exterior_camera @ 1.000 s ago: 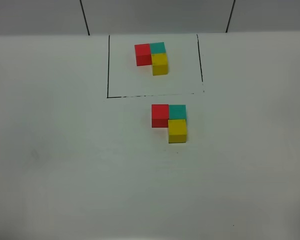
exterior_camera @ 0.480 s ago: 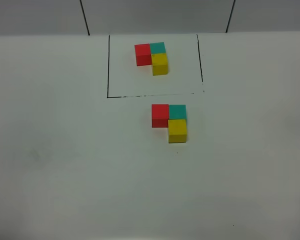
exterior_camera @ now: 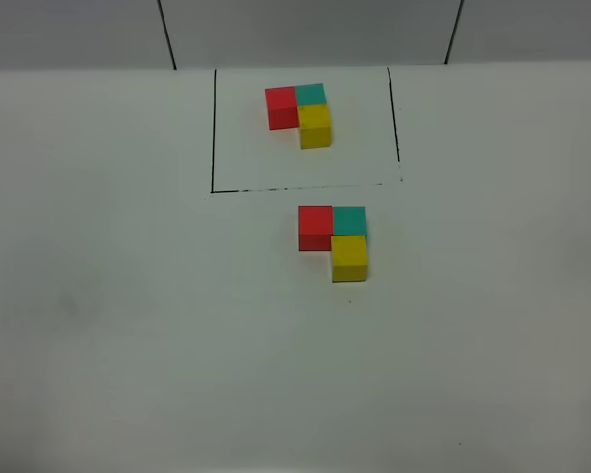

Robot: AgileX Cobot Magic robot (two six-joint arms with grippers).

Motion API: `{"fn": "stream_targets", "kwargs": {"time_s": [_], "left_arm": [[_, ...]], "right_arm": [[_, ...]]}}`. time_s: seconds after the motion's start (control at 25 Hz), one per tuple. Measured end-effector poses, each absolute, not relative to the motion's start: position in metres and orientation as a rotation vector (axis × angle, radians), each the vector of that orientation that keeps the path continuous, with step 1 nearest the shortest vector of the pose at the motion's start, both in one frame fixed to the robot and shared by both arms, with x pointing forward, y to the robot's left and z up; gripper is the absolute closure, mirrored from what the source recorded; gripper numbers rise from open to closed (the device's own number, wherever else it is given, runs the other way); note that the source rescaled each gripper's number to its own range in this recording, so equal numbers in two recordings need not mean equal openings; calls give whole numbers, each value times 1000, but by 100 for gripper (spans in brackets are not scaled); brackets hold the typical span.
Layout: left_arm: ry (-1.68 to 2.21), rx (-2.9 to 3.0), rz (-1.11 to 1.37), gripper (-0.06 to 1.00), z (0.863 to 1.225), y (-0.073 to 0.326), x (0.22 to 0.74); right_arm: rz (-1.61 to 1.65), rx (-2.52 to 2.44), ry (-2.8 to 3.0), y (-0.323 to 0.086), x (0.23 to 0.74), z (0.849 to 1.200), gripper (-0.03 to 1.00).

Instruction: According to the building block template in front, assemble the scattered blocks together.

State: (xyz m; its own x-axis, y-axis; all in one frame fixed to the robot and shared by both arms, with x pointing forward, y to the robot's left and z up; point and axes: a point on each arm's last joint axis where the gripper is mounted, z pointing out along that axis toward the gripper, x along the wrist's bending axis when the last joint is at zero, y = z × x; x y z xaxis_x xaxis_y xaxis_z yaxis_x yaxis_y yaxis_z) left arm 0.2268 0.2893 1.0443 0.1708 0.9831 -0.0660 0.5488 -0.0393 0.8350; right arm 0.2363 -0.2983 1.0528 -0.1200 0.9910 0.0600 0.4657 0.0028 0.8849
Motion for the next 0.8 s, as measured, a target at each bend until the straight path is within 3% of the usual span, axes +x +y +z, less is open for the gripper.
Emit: {"fn": "stream_targets", "kwargs": {"time_s": [0.8], "left_arm": [[1474, 1690, 724, 20, 1044, 289, 227]], "right_arm": [[1061, 1517, 1651, -298, 236, 1053, 25]]}}
